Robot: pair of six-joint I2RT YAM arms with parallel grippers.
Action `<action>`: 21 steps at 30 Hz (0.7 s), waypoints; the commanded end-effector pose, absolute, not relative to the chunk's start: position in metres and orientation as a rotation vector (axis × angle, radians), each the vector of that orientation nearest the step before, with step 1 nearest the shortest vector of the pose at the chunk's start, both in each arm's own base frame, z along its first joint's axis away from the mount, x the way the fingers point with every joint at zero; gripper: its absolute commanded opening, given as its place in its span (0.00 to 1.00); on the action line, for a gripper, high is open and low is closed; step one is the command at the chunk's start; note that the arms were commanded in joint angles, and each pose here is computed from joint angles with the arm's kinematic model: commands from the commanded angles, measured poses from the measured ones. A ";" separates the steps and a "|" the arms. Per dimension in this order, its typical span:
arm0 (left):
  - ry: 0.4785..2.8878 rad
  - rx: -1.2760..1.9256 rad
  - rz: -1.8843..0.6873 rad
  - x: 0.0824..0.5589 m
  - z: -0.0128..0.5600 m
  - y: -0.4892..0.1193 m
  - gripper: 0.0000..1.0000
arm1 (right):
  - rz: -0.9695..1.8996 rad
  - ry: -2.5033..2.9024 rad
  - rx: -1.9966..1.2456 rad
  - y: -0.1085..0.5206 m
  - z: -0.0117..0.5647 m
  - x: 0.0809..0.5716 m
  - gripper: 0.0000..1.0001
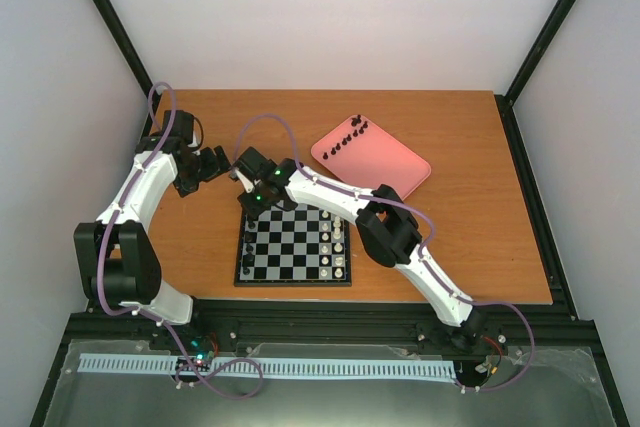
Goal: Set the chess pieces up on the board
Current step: Place the chess piece on the chessboard.
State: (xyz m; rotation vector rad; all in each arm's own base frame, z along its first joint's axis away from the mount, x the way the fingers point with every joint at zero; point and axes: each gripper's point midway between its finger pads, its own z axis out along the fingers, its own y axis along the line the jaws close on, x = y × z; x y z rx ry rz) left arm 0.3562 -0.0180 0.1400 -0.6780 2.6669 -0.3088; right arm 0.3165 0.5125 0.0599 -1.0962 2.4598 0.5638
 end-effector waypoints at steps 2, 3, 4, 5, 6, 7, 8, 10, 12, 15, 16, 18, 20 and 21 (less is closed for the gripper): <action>2.654 -0.658 -0.339 0.363 0.143 -0.024 1.00 | 0.518 2.481 -1.136 0.502 0.059 0.307 0.04; 2.653 -0.657 -0.341 0.363 0.144 -0.024 1.00 | 0.517 2.481 -1.135 0.502 0.059 0.307 0.04; 2.652 -0.658 -0.339 0.363 0.143 -0.023 1.00 | 0.520 2.482 -1.136 0.502 0.059 0.306 0.04; 2.654 -0.658 -0.337 0.363 0.143 -0.023 1.00 | 0.528 2.482 -1.138 0.503 0.060 0.305 0.04; 2.655 -0.657 -0.337 0.363 0.143 -0.023 1.00 | 0.532 2.483 -1.139 0.503 0.060 0.305 0.04; 2.655 -0.658 -0.337 0.363 0.142 -0.023 1.00 | 0.535 2.484 -1.139 0.503 0.060 0.304 0.05; 2.656 -0.659 -0.338 0.363 0.142 -0.023 1.00 | 0.536 2.485 -1.140 0.503 0.060 0.304 0.05; 2.657 -0.657 -0.337 0.363 0.142 -0.024 1.00 | 0.532 2.484 -1.138 0.502 0.061 0.303 0.05; 2.655 -0.655 -0.339 0.364 0.142 -0.024 1.00 | 0.528 2.482 -1.136 0.501 0.061 0.303 0.05; 2.657 -0.654 -0.344 0.364 0.142 -0.024 1.00 | 0.519 2.482 -1.133 0.500 0.061 0.304 0.05; 2.657 -0.652 -0.347 0.364 0.142 -0.025 1.00 | 0.518 2.482 -1.133 0.500 0.060 0.304 0.06; 2.654 -0.649 -0.347 0.364 0.143 -0.025 1.00 | 0.522 2.477 -1.134 0.501 0.062 0.304 0.07; 2.652 -0.647 -0.347 0.364 0.144 -0.025 1.00 | 0.525 2.473 -1.133 0.502 0.063 0.305 0.09; 2.652 -0.647 -0.346 0.364 0.144 -0.025 1.00 | 0.525 2.471 -1.131 0.502 0.063 0.305 0.13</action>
